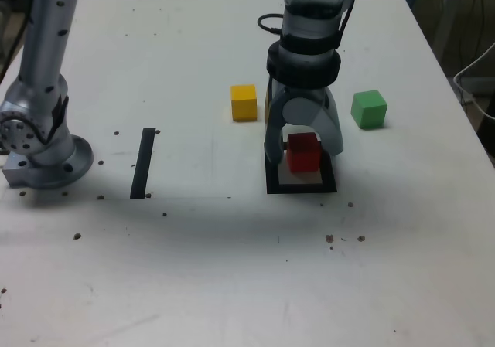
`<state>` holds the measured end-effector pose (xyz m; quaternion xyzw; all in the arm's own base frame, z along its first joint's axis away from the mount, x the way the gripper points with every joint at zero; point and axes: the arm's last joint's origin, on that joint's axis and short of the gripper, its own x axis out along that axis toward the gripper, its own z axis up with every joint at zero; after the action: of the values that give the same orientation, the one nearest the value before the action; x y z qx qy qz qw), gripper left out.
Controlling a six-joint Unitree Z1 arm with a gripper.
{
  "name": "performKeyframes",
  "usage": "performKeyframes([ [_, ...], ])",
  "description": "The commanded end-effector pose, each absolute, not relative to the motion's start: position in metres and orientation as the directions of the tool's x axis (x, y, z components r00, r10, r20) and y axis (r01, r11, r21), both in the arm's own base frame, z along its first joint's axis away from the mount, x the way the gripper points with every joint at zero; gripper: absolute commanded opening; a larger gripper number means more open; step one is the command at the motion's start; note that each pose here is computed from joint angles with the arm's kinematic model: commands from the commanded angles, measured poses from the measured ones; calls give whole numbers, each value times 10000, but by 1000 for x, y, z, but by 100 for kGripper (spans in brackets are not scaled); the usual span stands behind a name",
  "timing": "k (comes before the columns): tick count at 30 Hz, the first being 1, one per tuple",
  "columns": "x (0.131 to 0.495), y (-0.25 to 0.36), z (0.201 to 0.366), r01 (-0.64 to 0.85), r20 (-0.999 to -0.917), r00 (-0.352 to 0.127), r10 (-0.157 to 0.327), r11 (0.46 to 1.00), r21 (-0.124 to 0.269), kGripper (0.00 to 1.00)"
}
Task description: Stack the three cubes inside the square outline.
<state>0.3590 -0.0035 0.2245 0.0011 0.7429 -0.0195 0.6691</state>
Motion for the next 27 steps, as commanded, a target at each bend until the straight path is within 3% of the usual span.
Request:
performKeyframes([
  [1,358,-3,227,255,-9947,-1012,-205,9994,-232,100],
  [11,352,-2,240,263,-9968,-789,-159,9995,-180,100],
  [27,339,17,276,615,-9985,-438,-332,9975,-359,100],
])
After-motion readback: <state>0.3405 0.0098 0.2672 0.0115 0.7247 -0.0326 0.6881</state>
